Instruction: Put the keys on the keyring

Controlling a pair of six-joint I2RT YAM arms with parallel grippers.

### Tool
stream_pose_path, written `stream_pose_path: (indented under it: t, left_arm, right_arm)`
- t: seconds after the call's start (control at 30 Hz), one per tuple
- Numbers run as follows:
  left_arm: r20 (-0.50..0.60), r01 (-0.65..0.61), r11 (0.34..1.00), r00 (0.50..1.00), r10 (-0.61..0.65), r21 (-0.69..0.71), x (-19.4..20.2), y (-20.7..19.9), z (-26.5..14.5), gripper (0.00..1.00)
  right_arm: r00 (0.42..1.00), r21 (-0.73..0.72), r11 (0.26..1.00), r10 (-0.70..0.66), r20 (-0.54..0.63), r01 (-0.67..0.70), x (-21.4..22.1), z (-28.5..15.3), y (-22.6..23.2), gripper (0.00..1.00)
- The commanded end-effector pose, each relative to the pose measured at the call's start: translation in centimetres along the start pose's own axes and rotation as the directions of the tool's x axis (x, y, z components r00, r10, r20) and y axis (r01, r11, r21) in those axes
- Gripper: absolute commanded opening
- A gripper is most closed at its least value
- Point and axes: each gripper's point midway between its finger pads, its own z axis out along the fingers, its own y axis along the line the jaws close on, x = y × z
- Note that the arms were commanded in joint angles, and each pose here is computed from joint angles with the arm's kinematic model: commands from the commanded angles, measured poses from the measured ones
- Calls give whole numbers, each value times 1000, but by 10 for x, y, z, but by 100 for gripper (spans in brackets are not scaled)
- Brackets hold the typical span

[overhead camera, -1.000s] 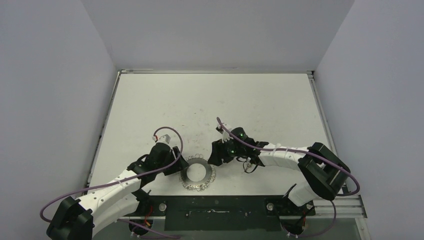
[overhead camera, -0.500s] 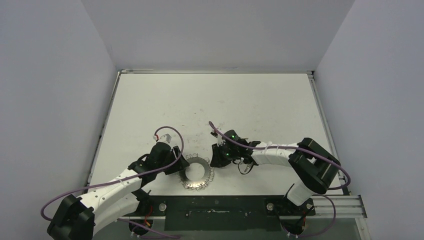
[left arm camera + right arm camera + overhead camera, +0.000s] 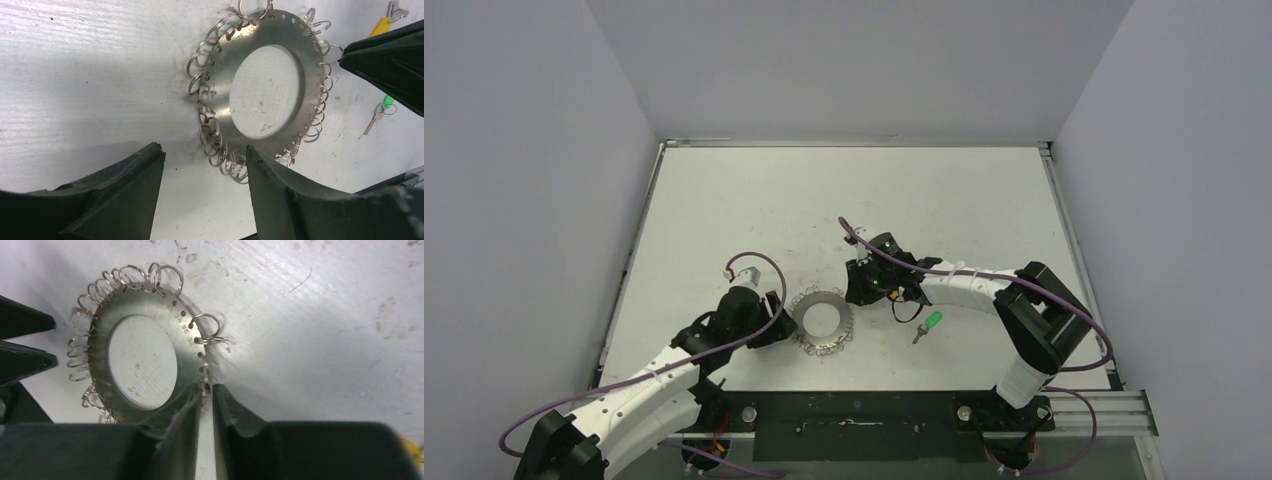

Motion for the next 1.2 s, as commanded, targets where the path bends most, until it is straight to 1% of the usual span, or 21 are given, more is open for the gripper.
stream_pose_path:
  t: [0.0,0.03,0.1,0.17,0.27,0.33,0.47,0.57,0.67,0.7,0.77,0.87,1.0,1.07,1.17]
  left_arm:
    - [24,-44,999,999,43,11,-6,-1,-4,62]
    - [17,-54,998,998,54,14,-6,-2,-4,63]
    - [5,-58,998,998,58,7,-5,-2,-4,65]
    - [-14,-58,998,998,58,0,-3,-2,-2,65]
    - [-30,-59,998,998,59,-3,-3,-3,2,65]
    - [-37,-59,998,998,59,-6,-3,-4,5,65]
    - [-37,-63,998,997,63,-3,-5,-6,8,65]
    - [-33,-71,997,997,71,1,-8,-9,8,65]
    - [-28,-80,997,996,80,5,-11,-11,7,65]
    - [-25,-83,997,996,83,8,-11,-11,6,65]
    - [-18,-88,996,996,89,15,-13,-13,5,65]
    - [-8,-94,995,996,94,24,-16,-16,1,63]
    - [12,-109,993,994,109,42,-22,-22,-3,61]
    - [3,-121,990,993,121,70,-23,-30,-6,60]
    - [11,-136,987,991,135,80,-28,-36,-10,60]
  right_arm:
    - [994,49,996,-73,80,70,-31,-20,-1,33]
    - [994,48,996,-74,80,71,-30,-22,0,43]
    - [996,36,997,-65,68,63,-24,-24,3,53]
    - [998,20,999,-41,44,40,-14,-23,6,56]
    - [1000,-6,1000,16,3,-16,5,-19,11,56]
    - [999,-17,999,40,-18,-40,16,-15,15,54]
    - [997,2,998,67,-44,-67,30,-7,11,48]
    - [997,22,998,64,-51,-63,32,-3,7,38]
    - [998,27,999,41,-53,-39,26,1,6,26]
    - [998,31,999,32,-53,-30,24,3,5,24]
    - [999,37,999,16,-49,-15,17,5,5,23]
    - [999,44,999,-1,-54,4,12,7,5,28]
    - [998,61,998,-16,-59,20,11,3,3,41]
    - [998,75,997,-23,-54,27,10,-2,1,48]
    - [999,85,996,-33,-39,37,6,-11,2,52]
